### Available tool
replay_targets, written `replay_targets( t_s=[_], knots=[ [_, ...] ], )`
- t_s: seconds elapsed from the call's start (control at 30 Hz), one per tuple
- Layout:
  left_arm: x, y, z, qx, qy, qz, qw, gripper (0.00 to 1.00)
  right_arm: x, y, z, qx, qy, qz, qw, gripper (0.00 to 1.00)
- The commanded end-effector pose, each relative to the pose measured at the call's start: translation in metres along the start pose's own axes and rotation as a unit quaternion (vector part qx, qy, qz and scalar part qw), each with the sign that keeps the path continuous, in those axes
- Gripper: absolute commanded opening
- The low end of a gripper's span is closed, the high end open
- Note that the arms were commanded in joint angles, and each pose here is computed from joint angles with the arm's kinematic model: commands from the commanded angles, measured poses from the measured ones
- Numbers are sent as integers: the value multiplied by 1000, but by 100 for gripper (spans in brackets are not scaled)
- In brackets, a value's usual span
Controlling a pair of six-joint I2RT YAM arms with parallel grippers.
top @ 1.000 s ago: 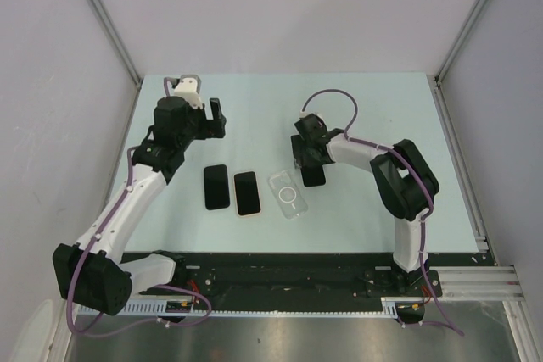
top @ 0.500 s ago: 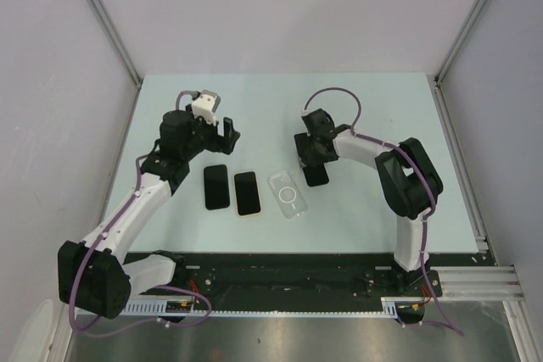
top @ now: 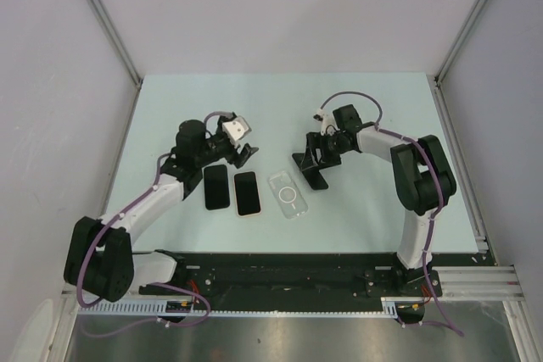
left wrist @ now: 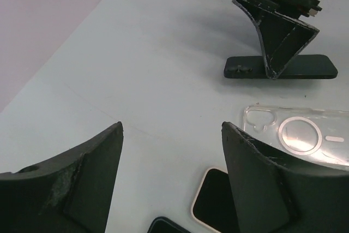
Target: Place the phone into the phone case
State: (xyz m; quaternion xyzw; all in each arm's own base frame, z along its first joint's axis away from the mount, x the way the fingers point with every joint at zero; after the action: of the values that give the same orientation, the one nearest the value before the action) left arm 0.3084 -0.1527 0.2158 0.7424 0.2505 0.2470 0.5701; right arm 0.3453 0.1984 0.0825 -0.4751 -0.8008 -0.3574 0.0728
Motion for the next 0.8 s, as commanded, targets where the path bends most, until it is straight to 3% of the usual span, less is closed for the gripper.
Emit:
replay_targets(
  t_s=[0.0, 0.1, 0.3, 0.53, 0.77],
  knots=[
    [-13, 6, 19, -36, -89, 109, 989, 75, 25, -17, -1, 25, 118, 11, 993, 59],
    [-18, 7, 27, -44, -120, 135, 982, 67, 32, -13, -6, 16, 157, 8, 987, 59],
    [-41, -5, 56, -13, -188, 186, 964, 76, 37, -10, -13, 7, 197, 9, 980, 60],
    [-56, -13, 76, 4, -225, 226, 948, 77, 47, -6, -23, 0, 230, 8, 973, 60],
    [-68, -26, 77, 44, -284, 210, 934, 77, 60, 3, -36, -17, 262, -5, 965, 60]
  ],
)
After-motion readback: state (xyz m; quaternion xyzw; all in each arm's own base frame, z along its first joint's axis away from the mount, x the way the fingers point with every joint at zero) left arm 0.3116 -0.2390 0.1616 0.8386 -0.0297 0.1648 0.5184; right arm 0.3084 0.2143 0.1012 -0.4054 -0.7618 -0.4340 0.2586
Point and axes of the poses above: each gripper's point midway between its finger pads, its own z axis out along the fingers, its own x axis along the line the jaws close on, y = z × x, the point moved 6 cm from there along -z, back along the fingers, and after that the axes turned 10 degrees about -z, right-handed, at the moved point
